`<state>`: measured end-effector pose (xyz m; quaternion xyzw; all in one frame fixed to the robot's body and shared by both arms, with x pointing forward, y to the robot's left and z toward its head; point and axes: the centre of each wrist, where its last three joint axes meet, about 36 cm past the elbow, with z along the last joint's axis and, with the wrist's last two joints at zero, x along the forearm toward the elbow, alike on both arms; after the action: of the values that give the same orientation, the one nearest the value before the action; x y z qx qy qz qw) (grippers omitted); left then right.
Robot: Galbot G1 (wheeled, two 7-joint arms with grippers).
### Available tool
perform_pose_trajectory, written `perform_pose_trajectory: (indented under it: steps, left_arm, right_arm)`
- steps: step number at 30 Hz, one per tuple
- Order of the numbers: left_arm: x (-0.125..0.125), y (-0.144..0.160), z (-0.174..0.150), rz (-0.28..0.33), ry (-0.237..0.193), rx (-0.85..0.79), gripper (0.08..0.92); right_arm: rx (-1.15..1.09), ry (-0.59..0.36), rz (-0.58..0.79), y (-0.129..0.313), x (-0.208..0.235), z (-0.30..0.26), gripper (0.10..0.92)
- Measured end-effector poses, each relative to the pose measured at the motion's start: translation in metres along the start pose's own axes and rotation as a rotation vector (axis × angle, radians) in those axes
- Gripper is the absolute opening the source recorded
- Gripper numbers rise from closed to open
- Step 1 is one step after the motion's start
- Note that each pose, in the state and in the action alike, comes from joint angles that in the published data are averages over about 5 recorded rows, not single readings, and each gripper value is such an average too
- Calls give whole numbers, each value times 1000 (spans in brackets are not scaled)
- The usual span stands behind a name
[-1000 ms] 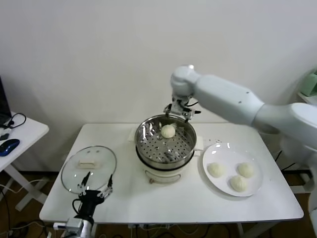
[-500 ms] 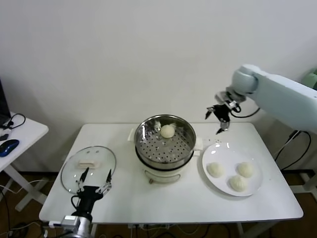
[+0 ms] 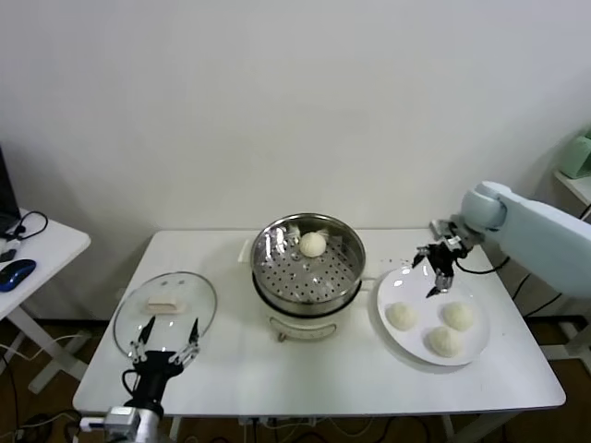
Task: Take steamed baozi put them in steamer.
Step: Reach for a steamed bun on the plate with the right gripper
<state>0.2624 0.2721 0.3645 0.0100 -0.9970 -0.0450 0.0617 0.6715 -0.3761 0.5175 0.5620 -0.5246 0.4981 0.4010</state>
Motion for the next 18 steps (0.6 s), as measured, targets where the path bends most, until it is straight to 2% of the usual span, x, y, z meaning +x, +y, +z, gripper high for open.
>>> perform_pose_trajectory:
  steps: [18]
  left_arm:
    - [3, 1, 5, -23, 18, 5, 823]
  right_arm:
    - [-15, -19, -76, 0, -66, -17, 823]
